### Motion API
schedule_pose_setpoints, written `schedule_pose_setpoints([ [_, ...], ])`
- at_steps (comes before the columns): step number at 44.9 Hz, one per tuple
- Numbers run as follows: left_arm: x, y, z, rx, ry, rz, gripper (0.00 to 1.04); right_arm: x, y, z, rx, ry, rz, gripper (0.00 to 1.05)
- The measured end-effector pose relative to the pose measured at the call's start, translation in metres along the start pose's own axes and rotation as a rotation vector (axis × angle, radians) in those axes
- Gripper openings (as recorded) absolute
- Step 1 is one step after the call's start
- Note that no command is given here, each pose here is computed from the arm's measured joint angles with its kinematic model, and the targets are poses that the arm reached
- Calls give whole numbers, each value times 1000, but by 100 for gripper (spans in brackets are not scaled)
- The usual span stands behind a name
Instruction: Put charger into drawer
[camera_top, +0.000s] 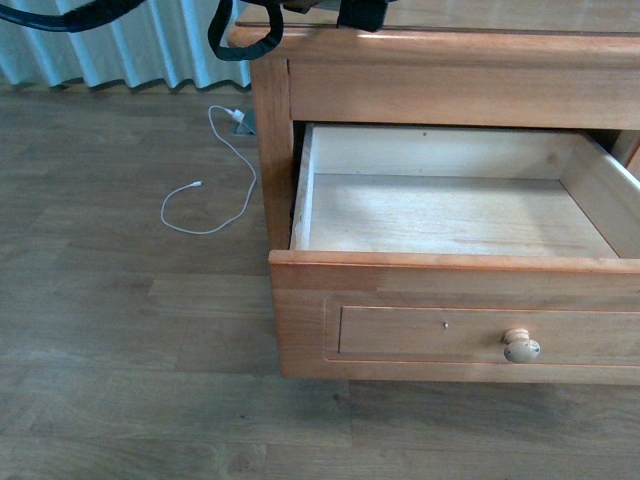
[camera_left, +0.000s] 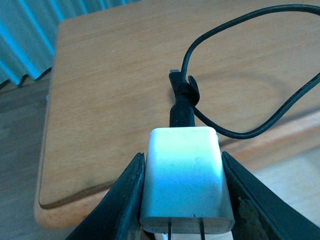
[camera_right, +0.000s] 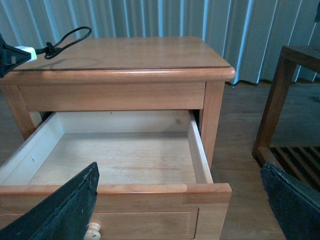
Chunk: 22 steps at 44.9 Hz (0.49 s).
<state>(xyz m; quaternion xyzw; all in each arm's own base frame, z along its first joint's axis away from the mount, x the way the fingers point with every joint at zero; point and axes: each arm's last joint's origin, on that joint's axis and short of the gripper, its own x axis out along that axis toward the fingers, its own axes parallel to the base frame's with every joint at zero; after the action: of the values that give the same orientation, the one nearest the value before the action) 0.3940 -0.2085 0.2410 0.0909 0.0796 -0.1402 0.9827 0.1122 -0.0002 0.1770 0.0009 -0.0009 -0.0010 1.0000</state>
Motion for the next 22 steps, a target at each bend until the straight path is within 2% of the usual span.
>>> schedule_pose_setpoints([
  [11, -44, -11, 2, 88, -4, -135, 40, 0, 0, 0, 0, 0, 0, 96],
  [22, -62, -23, -17, 177, 67, -254, 40, 0, 0, 0, 0, 0, 0, 96],
])
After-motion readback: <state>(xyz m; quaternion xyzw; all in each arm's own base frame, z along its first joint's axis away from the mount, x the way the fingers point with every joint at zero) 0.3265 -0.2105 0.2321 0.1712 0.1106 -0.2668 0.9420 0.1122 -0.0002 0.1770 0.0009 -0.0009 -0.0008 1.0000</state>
